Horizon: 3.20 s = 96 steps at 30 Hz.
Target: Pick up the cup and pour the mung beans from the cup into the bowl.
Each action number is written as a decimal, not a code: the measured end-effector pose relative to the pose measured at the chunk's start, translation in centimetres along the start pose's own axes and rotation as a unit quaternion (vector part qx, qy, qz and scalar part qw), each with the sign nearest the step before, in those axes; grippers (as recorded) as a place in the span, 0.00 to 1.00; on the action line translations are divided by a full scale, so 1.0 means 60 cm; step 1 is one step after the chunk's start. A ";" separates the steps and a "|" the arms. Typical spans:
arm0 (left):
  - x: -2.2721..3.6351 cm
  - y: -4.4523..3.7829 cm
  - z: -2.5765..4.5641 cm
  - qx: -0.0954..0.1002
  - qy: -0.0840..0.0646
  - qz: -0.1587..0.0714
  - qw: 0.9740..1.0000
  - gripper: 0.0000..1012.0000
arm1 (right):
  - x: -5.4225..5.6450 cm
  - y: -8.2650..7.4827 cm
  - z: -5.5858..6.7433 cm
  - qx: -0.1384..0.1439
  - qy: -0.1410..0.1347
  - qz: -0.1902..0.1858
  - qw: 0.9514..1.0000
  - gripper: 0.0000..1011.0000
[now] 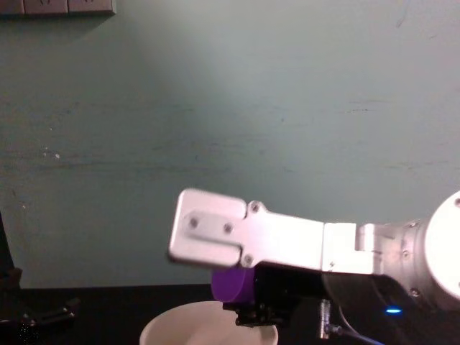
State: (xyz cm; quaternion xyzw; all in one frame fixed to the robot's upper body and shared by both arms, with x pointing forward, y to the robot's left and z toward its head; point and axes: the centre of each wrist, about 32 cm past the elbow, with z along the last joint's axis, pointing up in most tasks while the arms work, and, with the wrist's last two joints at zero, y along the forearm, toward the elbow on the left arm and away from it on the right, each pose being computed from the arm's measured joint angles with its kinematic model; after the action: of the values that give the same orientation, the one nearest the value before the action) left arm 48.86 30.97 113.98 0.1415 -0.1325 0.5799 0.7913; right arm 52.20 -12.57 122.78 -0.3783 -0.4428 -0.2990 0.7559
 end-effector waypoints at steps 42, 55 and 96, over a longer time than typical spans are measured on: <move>0.0000 0.000 0.000 0.000 0.000 0.000 1.000 0.99 | -0.020 0.014 0.045 -0.046 -0.163 -0.004 0.986 0.73; 0.0000 0.000 0.000 0.000 0.000 0.000 1.000 0.99 | -0.023 0.016 0.054 -0.054 -0.192 -0.002 0.980 0.73; -0.0001 0.000 0.000 0.000 0.000 0.000 1.000 0.99 | -0.026 0.017 0.062 -0.063 -0.222 0.003 0.973 0.73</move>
State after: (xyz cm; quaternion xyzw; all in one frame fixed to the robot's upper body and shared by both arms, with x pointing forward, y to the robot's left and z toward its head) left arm 48.86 30.97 113.98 0.1415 -0.1325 0.5799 0.7913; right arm 50.70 -8.70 122.28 -0.4832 -0.5790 -0.2325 0.6142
